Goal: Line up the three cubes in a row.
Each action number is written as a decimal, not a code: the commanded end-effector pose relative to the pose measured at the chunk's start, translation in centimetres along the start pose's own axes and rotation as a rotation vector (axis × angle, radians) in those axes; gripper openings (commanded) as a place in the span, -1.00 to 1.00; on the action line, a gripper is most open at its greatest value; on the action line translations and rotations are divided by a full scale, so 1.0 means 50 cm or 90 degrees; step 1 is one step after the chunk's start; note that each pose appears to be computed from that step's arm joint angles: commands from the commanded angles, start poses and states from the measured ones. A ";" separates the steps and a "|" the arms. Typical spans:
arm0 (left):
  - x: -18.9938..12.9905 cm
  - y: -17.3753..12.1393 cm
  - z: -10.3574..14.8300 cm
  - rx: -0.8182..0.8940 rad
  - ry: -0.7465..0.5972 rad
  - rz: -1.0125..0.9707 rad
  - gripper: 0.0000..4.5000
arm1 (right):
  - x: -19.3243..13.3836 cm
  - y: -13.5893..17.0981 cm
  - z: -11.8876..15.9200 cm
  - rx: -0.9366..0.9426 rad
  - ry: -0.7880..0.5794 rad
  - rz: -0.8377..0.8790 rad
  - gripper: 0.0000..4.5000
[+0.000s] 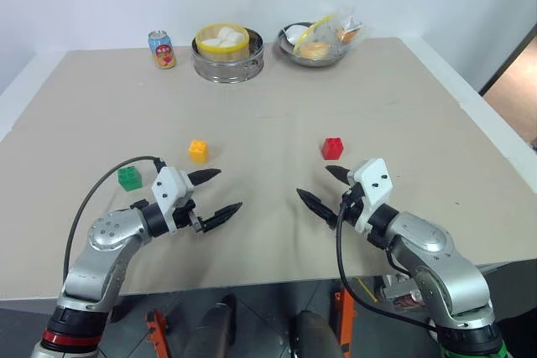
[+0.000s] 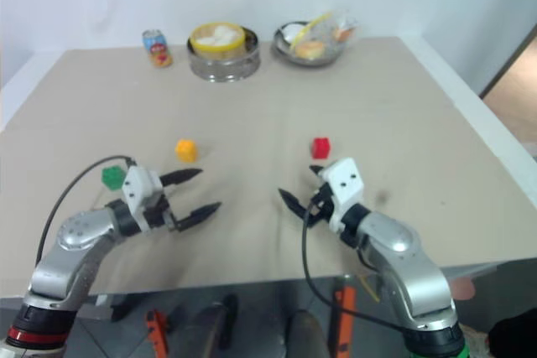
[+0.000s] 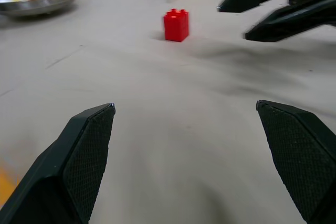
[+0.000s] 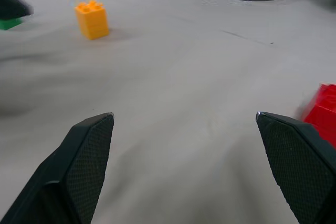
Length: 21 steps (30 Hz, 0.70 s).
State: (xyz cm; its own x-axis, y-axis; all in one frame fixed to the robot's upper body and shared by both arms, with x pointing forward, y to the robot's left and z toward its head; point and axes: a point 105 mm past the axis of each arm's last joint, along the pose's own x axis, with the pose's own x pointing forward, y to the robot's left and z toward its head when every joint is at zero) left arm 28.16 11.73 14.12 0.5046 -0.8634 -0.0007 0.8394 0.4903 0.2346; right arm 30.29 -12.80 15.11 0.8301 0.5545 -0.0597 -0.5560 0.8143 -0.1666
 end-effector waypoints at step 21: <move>0.031 -0.029 0.048 0.045 -0.031 -0.088 0.98 | 0.095 -0.132 0.033 0.097 -0.035 -0.325 1.00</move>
State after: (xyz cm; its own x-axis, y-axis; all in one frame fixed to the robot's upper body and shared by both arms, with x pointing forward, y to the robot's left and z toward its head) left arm 27.60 9.77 14.90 0.3891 -0.9210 -0.0180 0.8900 0.3709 0.2653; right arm 37.64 -14.97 15.98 0.9946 0.1020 -0.0166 -0.1026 0.9941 -0.0365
